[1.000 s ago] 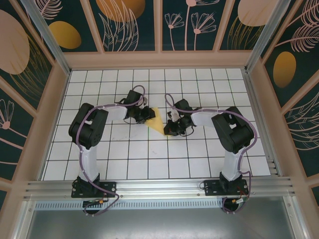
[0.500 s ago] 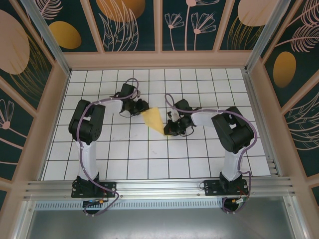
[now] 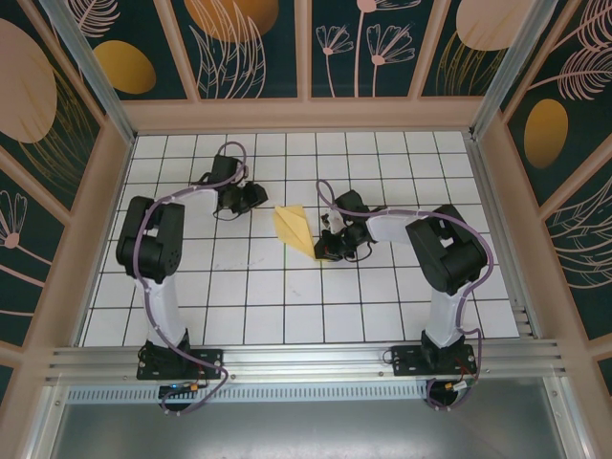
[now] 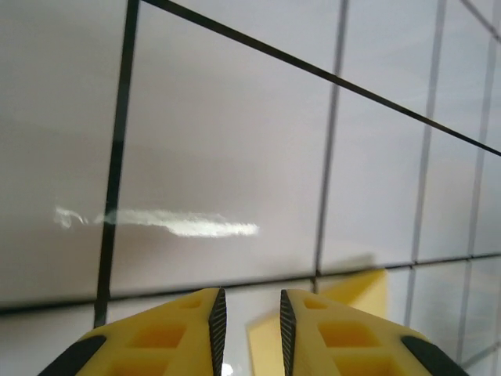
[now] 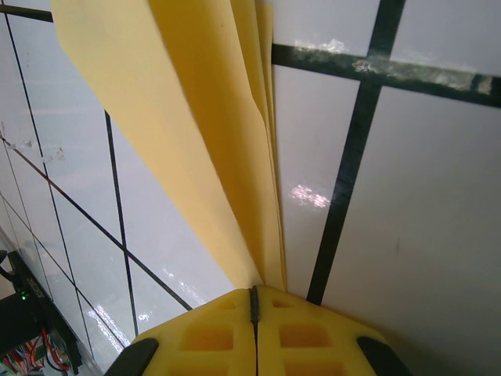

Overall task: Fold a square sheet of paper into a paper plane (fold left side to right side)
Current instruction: Fourth fold the wing at the center of the table.

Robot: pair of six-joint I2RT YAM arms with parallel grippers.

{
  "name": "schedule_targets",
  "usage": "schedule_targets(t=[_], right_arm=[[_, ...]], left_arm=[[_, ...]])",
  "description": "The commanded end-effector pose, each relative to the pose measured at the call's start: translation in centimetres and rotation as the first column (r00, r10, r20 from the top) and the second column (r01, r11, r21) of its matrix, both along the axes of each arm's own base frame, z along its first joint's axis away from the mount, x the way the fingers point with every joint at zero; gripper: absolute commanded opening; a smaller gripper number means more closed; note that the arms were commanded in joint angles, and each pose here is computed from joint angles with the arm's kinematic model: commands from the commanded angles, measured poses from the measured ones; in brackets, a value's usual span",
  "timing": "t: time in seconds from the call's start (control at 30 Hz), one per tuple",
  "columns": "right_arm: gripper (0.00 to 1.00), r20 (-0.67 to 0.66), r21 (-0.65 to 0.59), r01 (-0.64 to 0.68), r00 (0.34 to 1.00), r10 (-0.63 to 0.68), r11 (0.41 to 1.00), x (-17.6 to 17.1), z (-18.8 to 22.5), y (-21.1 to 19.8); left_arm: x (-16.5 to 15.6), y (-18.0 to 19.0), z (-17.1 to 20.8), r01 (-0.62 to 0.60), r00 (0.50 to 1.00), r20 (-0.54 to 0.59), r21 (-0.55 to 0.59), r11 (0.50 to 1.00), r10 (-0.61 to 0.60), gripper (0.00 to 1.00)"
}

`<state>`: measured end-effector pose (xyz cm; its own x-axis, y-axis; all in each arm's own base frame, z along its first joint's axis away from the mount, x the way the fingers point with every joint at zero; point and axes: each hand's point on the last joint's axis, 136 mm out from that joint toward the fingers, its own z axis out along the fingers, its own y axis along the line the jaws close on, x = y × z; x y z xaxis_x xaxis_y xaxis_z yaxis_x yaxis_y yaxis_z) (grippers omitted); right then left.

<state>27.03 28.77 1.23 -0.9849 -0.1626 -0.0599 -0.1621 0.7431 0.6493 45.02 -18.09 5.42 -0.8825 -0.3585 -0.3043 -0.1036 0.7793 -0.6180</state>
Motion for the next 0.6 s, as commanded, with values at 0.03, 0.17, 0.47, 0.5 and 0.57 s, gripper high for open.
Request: schedule_targets(t=[0.03,0.17,0.47,0.5,0.57], right_arm=[[0.08,-0.168,-0.291,-0.002,0.984,-0.050,0.957,-4.6,-5.7,-5.3],[0.08,-0.164,-0.294,0.004,0.985,-0.055,0.956,-4.5,-5.6,-5.3],[0.08,-0.168,-0.301,-0.003,0.985,-0.050,0.954,-4.5,-5.8,-5.1],[0.08,-0.168,-0.302,-0.004,0.984,-0.050,0.953,-4.5,-5.8,-5.0],[0.08,-0.167,-0.300,-0.004,0.985,-0.048,0.954,-4.4,-5.8,-4.9]], left_arm=[[-3.0,-3.5,4.5,0.114,0.991,0.083,-0.076,0.991,-0.107,0.29],[-6.3,-7.5,4.9,0.194,0.980,0.065,-0.125,0.973,-0.187,0.30],[-9.8,-12.8,2.1,0.266,0.962,0.002,-0.224,0.938,-0.272,0.30],[-9.8,-13.1,1.9,0.271,0.960,0.001,-0.238,0.933,-0.278,0.30],[-9.8,-13.3,1.6,0.275,0.959,-0.004,-0.249,0.929,-0.284,0.30]])
